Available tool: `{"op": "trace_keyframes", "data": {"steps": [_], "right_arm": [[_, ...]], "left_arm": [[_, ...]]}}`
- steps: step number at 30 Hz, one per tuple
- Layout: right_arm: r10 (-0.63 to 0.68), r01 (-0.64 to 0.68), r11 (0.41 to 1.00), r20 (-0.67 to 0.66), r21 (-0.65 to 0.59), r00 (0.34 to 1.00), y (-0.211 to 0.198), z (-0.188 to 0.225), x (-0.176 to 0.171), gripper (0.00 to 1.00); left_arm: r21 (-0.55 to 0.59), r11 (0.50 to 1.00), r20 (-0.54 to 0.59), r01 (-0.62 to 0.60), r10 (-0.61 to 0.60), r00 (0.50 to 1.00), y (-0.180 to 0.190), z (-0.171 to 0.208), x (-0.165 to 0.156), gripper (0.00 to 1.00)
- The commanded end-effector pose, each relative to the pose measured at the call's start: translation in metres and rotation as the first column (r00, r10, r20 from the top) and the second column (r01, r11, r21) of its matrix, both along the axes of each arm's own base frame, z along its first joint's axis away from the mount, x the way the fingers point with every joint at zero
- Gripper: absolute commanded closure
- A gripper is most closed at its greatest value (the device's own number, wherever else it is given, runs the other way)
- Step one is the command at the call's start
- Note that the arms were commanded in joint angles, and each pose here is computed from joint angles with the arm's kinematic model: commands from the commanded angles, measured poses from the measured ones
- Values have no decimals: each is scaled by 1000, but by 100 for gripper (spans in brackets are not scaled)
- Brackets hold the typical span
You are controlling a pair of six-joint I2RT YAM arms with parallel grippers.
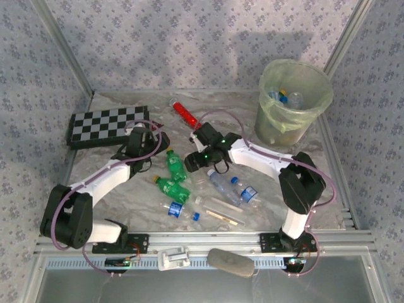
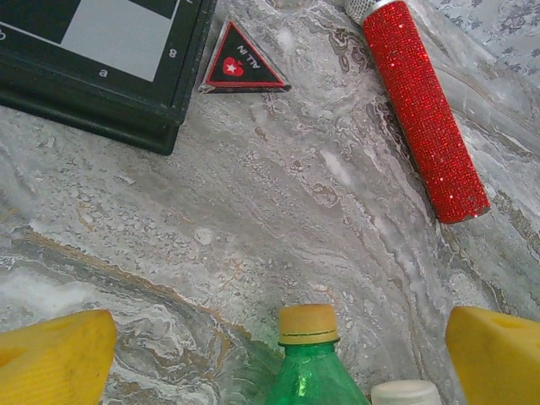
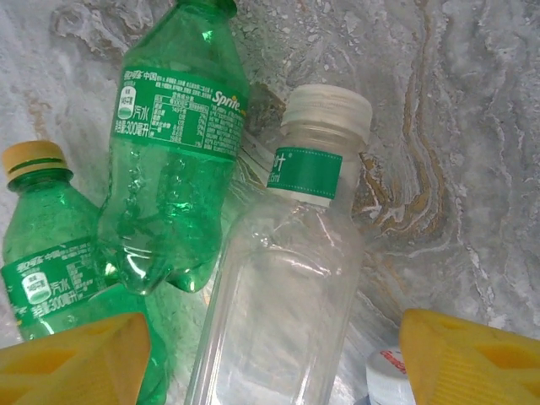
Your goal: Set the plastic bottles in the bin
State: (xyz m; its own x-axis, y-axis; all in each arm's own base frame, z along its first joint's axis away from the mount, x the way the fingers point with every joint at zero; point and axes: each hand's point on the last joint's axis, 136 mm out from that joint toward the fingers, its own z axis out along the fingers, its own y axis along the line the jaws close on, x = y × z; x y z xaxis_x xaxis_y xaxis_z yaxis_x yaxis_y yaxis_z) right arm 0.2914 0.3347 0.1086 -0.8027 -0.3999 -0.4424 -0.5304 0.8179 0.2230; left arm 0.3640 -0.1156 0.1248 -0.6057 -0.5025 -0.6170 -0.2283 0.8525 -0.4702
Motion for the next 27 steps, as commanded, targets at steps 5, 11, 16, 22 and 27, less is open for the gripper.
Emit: {"op": "trace_keyframes", "data": {"steps": [5, 11, 16, 22, 27], "right_arm": [[-85, 89, 991, 45, -102, 995, 0, -8, 10, 22], [-81, 82, 983, 13, -166, 997, 8, -28, 3, 22], [-90, 86, 978, -12, -189, 996, 10, -40, -2, 23], [-108, 98, 971, -36, -216, 993, 6, -54, -7, 25], [-114, 99, 968, -55, -229, 992, 6, -63, -9, 25]], "left_arm": [[-9, 1000, 26, -25, 25, 999, 7, 7, -1, 0], [-4, 999, 22, -40, 40, 999, 13, 6, -4, 0], [2, 999, 22, -49, 49, 999, 17, 6, -6, 0], [0, 999, 21, -53, 53, 998, 18, 6, -6, 0], [-1, 999, 23, -53, 53, 998, 18, 7, -5, 0]]}}
